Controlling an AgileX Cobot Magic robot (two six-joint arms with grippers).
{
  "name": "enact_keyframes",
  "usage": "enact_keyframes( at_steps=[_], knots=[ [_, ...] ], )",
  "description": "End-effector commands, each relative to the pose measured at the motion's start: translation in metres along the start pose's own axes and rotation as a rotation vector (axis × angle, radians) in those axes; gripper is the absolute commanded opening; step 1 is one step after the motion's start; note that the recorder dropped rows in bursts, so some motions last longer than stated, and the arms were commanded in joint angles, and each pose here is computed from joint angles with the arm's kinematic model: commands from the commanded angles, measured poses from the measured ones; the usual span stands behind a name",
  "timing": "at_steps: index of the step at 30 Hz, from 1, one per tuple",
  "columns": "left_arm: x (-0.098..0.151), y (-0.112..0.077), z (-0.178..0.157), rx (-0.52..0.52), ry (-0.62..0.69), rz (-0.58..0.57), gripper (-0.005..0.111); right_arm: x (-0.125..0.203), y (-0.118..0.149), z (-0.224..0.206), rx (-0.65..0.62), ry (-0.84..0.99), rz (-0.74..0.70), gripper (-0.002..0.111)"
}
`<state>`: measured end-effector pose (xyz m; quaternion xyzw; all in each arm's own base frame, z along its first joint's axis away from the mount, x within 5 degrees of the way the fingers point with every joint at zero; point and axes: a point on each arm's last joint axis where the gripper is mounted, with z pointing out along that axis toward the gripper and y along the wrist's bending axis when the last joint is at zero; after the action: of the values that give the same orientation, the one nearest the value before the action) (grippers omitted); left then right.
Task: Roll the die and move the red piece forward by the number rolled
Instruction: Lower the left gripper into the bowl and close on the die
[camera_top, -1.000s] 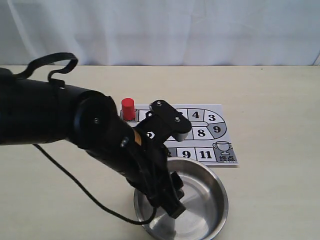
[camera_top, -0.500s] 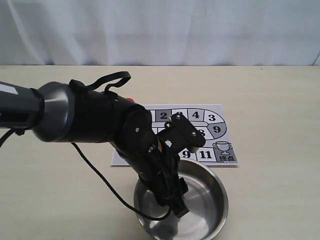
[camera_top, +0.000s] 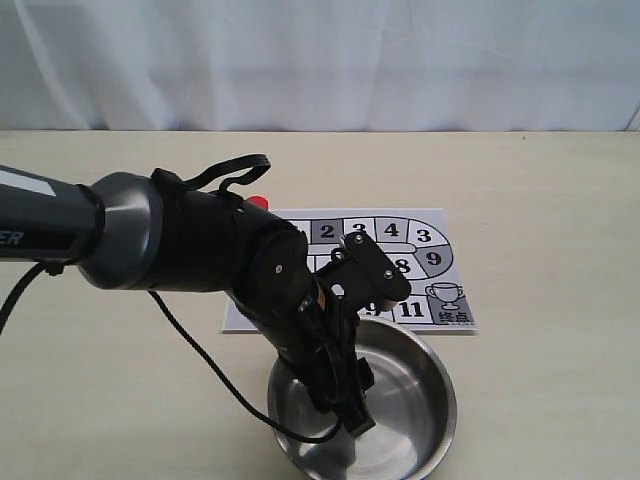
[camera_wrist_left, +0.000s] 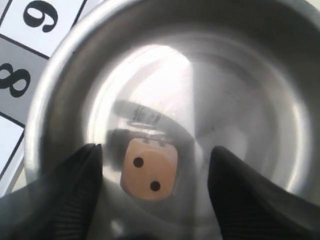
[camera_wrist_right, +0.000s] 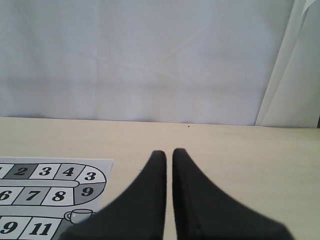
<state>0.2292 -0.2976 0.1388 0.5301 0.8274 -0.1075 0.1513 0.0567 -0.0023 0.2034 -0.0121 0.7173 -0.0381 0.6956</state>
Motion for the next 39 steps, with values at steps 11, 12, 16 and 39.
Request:
enact_keyframes(
  at_steps=[11,12,16,39],
  knots=[
    [0.001,-0.001,0.004,-0.004,0.0,0.003,0.058,0.001,0.0,0.0,-0.002,0.004,-0.005,0.004],
    [0.001,-0.001,0.004,-0.003,0.002,0.002,0.058,0.001,0.0,0.0,-0.002,0.004,-0.005,0.004],
    [0.001,-0.001,0.006,-0.004,-0.004,-0.003,0.058,0.001,0.0,0.0,-0.002,0.004,-0.005,0.004],
    [0.007,-0.001,0.017,-0.001,0.05,0.018,0.032,0.001,0.0,0.0,-0.002,0.004,-0.005,0.004]
  ],
)
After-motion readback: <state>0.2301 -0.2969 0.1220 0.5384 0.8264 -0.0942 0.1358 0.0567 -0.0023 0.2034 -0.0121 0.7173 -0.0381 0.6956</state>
